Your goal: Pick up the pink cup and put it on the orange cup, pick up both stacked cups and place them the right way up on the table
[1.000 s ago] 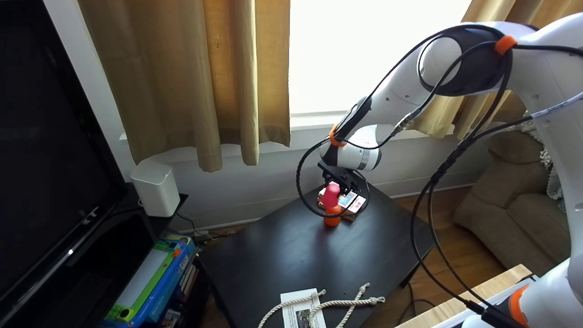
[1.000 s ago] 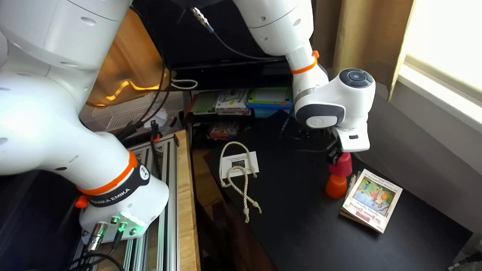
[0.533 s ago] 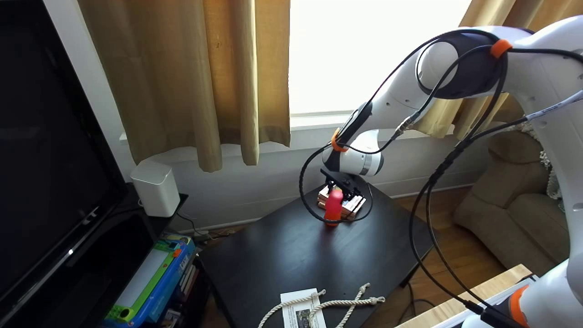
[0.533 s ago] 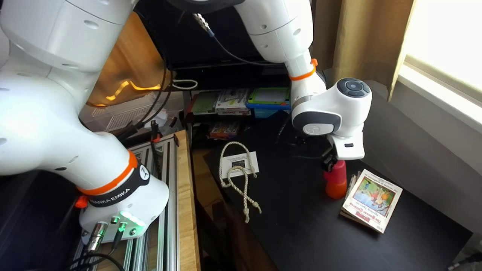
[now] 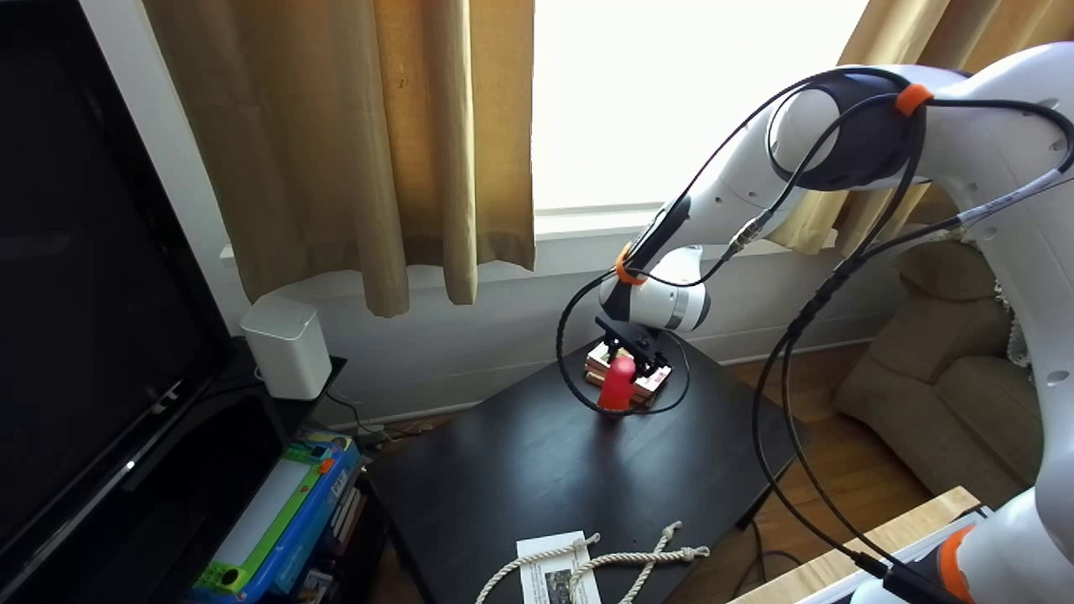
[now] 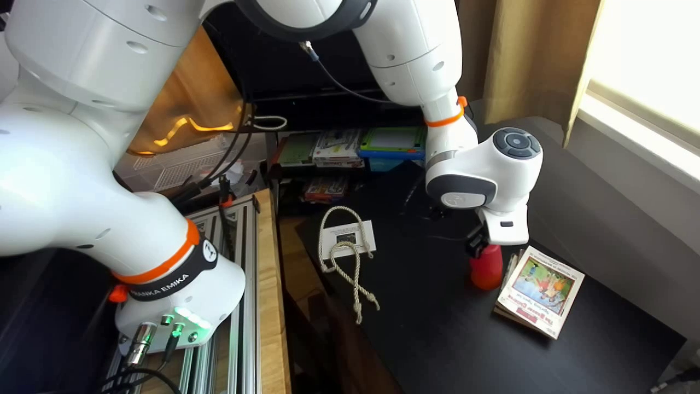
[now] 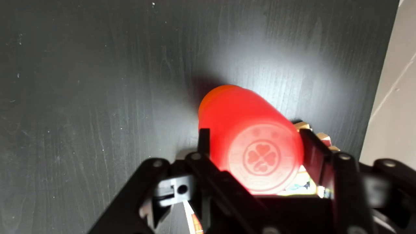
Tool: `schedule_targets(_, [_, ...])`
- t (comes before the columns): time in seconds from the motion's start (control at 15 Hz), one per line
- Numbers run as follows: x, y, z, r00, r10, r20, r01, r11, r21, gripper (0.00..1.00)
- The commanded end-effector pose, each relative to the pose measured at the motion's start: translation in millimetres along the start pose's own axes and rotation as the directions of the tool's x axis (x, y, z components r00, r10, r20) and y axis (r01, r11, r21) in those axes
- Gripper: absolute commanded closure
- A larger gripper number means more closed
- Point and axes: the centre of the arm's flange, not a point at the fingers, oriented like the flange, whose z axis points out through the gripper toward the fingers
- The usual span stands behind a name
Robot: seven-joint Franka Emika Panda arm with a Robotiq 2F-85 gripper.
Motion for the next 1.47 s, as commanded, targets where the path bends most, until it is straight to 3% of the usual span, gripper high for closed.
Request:
schedule_targets(0.0, [6, 7, 12, 1.0, 0.013, 0.023, -0.014, 1.0, 0.027, 0.58])
schedule_targets(0.6, [-18, 0, 48, 0.995, -0.028, 0.094, 0.027, 1.0, 0.013, 0.58])
schedule_targets(0.67, [-21, -1, 46, 0.996, -0.03, 0.086, 0.029, 1.0, 0.01, 0.23])
schedule_targets(0.73, [-23, -2, 44, 0.996, -0.035, 0.082, 0.034, 0.999, 0.009, 0.08])
schedule_targets(0.8, [-25, -2, 40, 0.996, -0.043, 0.077, 0.043, 0.999, 0.007, 0.02])
schedule_targets(1.4, [-32, -19, -4, 0.996, -0.09, 0.015, 0.09, 0.996, 0.017, 0.0])
